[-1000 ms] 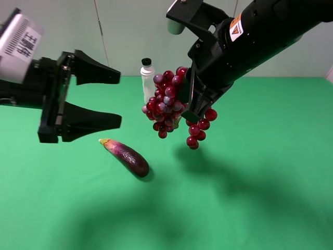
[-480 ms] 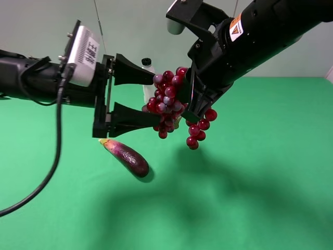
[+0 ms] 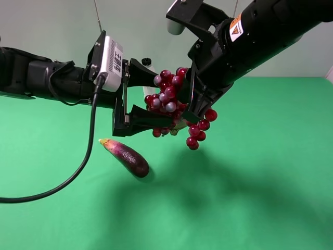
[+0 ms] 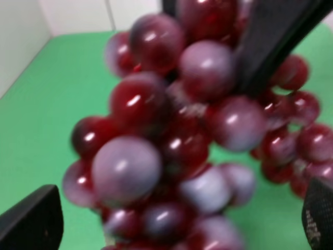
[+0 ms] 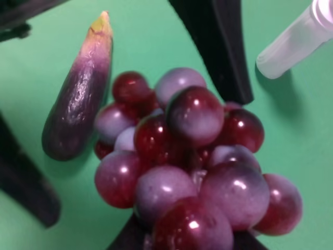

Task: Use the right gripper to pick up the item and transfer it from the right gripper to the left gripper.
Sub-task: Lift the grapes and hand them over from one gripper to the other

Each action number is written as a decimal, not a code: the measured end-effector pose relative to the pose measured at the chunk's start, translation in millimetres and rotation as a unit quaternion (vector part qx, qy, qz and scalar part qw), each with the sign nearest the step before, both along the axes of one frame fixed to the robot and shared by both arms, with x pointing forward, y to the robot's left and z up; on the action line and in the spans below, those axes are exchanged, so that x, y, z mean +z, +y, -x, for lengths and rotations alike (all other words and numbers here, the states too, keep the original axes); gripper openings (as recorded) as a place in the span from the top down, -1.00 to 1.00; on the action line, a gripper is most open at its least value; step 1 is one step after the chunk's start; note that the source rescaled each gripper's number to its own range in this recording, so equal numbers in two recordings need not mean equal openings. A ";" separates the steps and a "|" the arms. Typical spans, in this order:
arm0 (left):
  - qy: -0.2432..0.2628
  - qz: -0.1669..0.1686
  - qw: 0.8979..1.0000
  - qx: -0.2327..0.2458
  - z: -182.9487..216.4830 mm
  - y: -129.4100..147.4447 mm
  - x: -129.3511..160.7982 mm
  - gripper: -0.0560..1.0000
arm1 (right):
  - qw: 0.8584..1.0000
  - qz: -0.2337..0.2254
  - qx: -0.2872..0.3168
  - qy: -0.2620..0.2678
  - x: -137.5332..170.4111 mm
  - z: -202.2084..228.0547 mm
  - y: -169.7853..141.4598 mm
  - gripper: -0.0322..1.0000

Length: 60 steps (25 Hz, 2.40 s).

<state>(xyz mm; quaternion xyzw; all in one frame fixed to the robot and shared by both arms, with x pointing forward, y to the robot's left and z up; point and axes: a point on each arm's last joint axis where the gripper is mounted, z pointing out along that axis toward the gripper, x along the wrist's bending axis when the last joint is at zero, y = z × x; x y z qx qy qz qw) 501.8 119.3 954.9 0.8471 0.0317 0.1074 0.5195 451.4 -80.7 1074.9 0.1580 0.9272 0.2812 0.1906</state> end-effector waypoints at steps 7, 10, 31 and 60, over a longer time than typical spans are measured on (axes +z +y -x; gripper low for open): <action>-0.011 -0.021 1.000 0.009 -2.8 1.9 -4.1 -0.72 | 1.000 0.000 0.000 0.000 0.0 0.0 0.0 0.94; -0.013 -0.021 1.000 0.008 -2.8 1.9 -4.1 -0.72 | 1.000 0.000 0.000 0.000 0.0 0.0 0.0 0.94; -0.006 -0.014 1.000 -0.021 -14.1 -15.7 -18.9 -0.72 | 1.000 -0.001 0.000 0.000 0.0 0.0 0.1 0.94; -0.034 -0.044 0.998 -0.025 -19.8 -27.1 -23.1 0.87 | 1.000 -0.007 -0.001 -0.004 1.0 -0.7 1.0 0.50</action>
